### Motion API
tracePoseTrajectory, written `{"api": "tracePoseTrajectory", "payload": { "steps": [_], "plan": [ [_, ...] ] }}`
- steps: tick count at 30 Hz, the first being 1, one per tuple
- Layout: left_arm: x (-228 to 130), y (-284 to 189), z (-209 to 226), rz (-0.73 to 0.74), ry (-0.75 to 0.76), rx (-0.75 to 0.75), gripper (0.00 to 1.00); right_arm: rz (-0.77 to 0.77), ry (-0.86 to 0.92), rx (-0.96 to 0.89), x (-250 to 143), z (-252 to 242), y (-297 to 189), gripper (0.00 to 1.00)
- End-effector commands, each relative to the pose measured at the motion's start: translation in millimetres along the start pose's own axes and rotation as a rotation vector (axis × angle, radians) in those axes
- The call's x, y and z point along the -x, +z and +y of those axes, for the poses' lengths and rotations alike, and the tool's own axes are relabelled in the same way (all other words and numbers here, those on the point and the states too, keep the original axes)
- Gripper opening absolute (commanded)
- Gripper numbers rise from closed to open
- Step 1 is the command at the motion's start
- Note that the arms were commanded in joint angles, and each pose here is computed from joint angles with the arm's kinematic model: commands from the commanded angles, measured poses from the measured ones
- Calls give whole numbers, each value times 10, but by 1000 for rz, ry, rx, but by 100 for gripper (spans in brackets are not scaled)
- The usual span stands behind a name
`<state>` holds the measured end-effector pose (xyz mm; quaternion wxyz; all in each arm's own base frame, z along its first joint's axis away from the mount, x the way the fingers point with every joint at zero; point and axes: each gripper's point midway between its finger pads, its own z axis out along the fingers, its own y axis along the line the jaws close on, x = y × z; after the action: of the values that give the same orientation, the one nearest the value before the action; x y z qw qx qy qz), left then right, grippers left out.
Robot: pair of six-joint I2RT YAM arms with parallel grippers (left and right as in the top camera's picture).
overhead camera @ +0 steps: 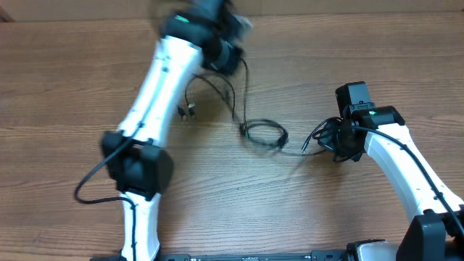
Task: Untangle cables
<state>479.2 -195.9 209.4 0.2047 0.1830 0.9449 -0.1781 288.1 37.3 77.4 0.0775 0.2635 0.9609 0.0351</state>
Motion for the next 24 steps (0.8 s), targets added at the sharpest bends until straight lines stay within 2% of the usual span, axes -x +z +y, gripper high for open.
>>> {"api": "tracePoseTrajectory", "payload": {
  "steps": [1,4,6,9,13,18,24],
  "plan": [
    [122,-290,332,-71,-175,16,70,-17,6,3,46,8,-28,5],
    [-53,-204,311,-3,-233,-80,78,-17,6,3,47,9,-28,5],
    [-317,-33,246,102,-257,-96,77,-18,6,4,48,10,-28,5],
    [-631,218,64,222,-213,-117,75,-17,6,3,47,9,-28,6],
    [-1044,567,-188,353,-74,-127,73,-17,6,3,46,8,-28,6],
    [-1439,876,-284,461,111,-24,73,-16,6,2,45,7,-28,6],
    [-1634,1001,-494,516,333,7,73,-18,6,3,48,9,-28,6]
  ]
}}
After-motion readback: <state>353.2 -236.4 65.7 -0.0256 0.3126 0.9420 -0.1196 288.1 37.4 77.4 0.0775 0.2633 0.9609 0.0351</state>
